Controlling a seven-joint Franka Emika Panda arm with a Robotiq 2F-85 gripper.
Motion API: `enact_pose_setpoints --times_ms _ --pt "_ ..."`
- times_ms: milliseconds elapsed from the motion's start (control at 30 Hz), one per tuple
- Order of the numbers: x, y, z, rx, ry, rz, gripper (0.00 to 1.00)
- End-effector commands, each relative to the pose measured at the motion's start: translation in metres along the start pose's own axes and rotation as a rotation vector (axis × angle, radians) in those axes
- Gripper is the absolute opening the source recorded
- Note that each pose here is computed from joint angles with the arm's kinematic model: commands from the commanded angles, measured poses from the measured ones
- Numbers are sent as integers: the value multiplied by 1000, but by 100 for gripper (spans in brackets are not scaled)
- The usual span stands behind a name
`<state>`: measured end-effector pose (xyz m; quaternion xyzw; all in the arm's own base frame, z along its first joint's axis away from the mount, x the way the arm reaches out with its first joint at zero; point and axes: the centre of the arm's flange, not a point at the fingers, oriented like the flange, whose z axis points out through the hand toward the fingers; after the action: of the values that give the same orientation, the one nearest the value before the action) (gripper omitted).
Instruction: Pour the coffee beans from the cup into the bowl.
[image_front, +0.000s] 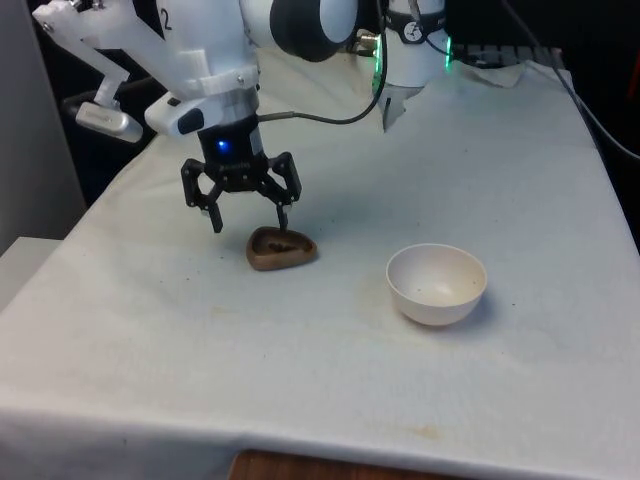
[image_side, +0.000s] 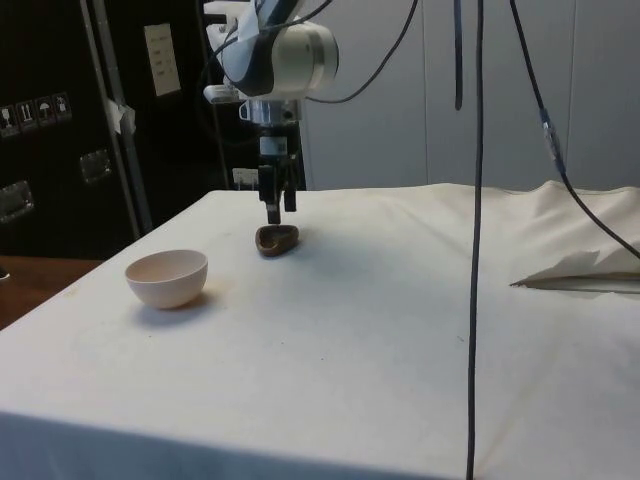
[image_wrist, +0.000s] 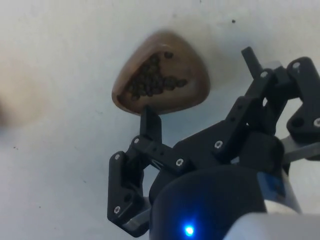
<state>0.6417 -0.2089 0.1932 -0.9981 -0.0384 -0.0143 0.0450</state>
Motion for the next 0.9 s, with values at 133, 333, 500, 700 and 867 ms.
enact_pose_setpoints --times_ms 133,333,500,700,867 --pt "3 5 5 -5 -2 -6 100" --pt "3 10 4 -1 -2 -6 100" --pt "4 15 5 3 1 -8 100" --pt "6 21 9 -4 4 -10 100" --pt "5 22 12 -9 3 -9 100"
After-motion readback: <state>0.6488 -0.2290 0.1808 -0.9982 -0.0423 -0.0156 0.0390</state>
